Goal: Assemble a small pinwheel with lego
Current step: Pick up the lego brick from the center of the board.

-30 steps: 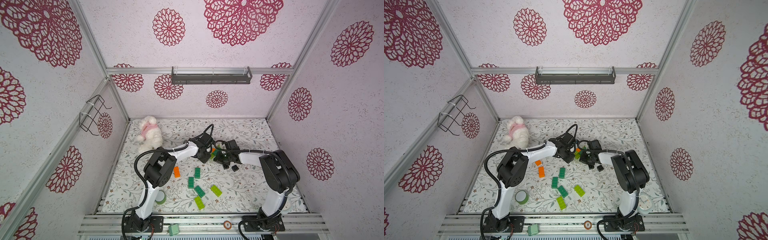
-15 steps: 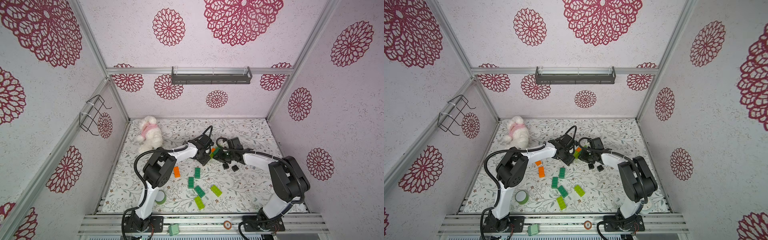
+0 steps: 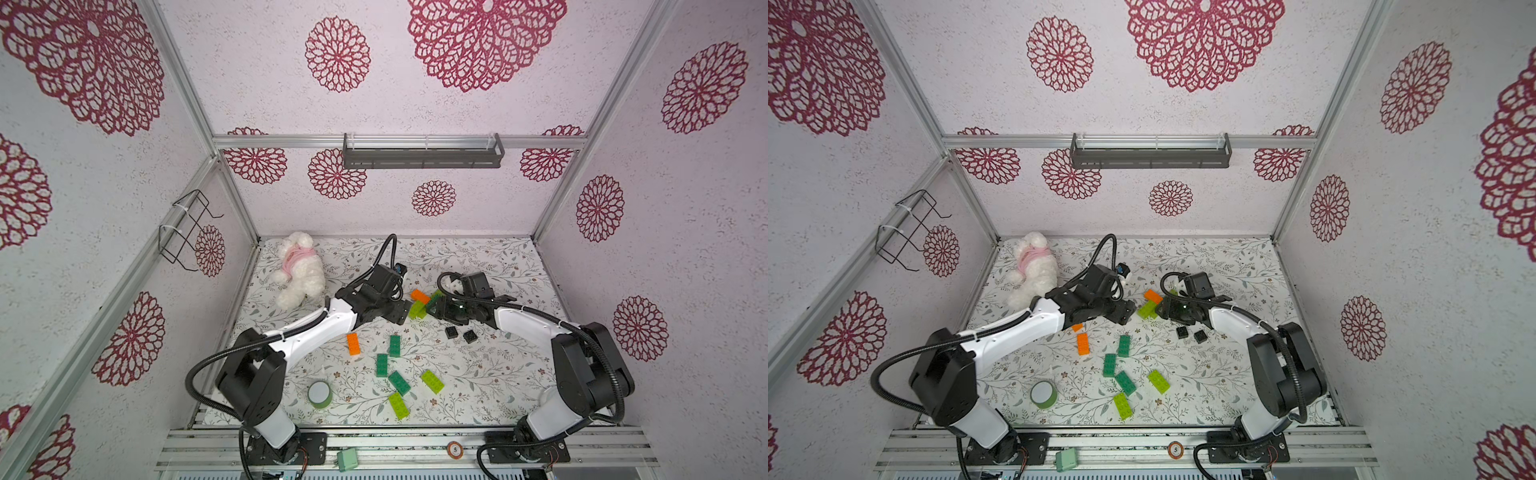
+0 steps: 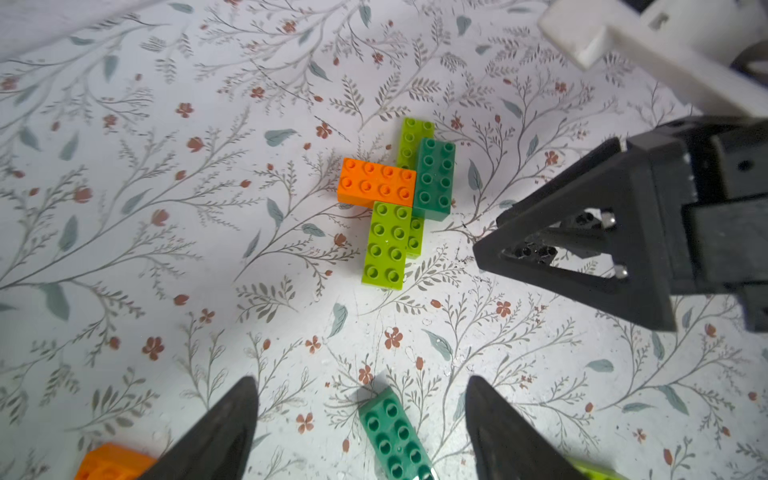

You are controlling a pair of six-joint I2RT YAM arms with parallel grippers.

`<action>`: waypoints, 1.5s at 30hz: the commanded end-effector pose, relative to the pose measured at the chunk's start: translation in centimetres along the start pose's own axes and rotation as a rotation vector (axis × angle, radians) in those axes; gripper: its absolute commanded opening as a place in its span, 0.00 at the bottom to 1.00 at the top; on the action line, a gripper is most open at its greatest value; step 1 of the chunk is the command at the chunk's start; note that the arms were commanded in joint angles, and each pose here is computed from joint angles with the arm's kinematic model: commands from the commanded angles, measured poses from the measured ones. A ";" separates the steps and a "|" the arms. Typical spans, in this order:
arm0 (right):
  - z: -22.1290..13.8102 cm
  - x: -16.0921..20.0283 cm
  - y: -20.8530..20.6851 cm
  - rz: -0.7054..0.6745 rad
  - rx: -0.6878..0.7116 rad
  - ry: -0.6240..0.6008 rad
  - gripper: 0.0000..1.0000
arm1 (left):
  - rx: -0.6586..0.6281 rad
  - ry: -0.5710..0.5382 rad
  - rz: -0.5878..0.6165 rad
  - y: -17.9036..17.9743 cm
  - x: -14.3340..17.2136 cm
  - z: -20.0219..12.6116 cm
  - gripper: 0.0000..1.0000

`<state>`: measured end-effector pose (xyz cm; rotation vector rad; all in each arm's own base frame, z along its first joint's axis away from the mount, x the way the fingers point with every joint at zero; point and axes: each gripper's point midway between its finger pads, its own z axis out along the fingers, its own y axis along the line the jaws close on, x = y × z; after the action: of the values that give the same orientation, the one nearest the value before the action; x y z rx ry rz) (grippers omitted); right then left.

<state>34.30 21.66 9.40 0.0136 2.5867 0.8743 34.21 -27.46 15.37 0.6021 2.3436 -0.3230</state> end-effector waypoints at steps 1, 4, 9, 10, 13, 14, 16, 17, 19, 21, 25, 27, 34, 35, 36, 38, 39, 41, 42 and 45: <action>-0.7 1.1 0.6 -0.087 0.024 0.001 0.62 | -0.086 -0.061 -0.115 2.2 1.1 -2.0 0.85; 0.3 3.3 2.3 -0.150 0.022 0.049 0.63 | -0.113 -0.061 -0.202 4.1 2.9 -3.4 0.91; 2.1 6.8 5.5 -0.226 0.021 0.100 0.66 | -0.111 -0.068 -0.349 6.2 4.6 -4.9 0.97; 2.5 7.3 5.8 -0.232 0.030 0.105 0.66 | -0.112 -0.082 -0.383 6.8 4.8 -5.2 0.97; 3.3 8.6 6.8 -0.259 0.066 0.107 0.69 | -0.097 -0.114 -0.485 8.2 5.1 -6.1 0.97; 3.7 9.1 7.1 -0.266 0.082 0.112 0.70 | -0.092 -0.123 -0.518 8.7 5.2 -6.3 0.97; 4.3 9.9 7.5 -0.283 0.112 0.124 0.70 | -0.063 -0.143 -0.551 9.0 5.2 -6.8 0.97; 4.7 10.3 7.6 -0.287 0.131 0.127 0.70 | -0.056 -0.144 -0.560 9.1 5.2 -6.9 0.97; 5.3 10.8 7.4 -0.286 0.166 0.127 0.70 | -0.054 -0.139 -0.559 9.2 5.2 -7.2 0.97; 5.8 11.1 7.3 -0.287 0.192 0.124 0.69 | -0.049 -0.139 -0.557 9.1 5.3 -7.2 0.97; 6.6 11.6 6.8 -0.294 0.263 0.113 0.60 | -0.043 -0.141 -0.552 9.0 5.4 -7.3 0.97; 6.5 11.6 6.5 -0.296 0.294 0.096 0.57 | -0.042 -0.142 -0.547 9.0 5.5 -7.3 0.97; 6.6 11.5 5.7 -0.330 0.350 0.082 0.52 | -0.040 -0.144 -0.543 9.0 5.7 -7.2 0.97; 6.5 11.4 5.8 -0.334 0.346 0.078 0.51 | -0.038 -0.147 -0.541 9.0 5.6 -7.3 0.97; 6.5 11.4 6.0 -0.340 0.338 0.075 0.50 | -0.036 -0.148 -0.541 9.0 5.6 -7.3 0.97; 6.6 11.3 6.5 -0.366 0.312 0.072 0.49 | -0.034 -0.149 -0.543 9.0 5.6 -7.2 0.97; 6.7 11.4 6.6 -0.383 0.304 0.079 0.49 | -0.034 -0.151 -0.545 9.0 5.5 -7.3 0.97; 7.1 11.5 7.0 -0.414 0.286 0.094 0.48 | -0.032 -0.162 -0.554 9.0 5.3 -7.3 0.97; 7.3 11.6 7.2 -0.425 0.274 0.099 0.47 | -0.029 -0.164 -0.557 9.0 5.3 -7.3 0.97; 7.7 11.8 7.3 -0.449 0.259 0.108 0.40 | -0.035 -0.173 -0.566 9.1 5.3 -7.6 0.97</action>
<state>25.07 32.53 3.00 -0.4665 2.6662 0.3636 30.84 -15.13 15.87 -0.0869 2.3513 -0.5347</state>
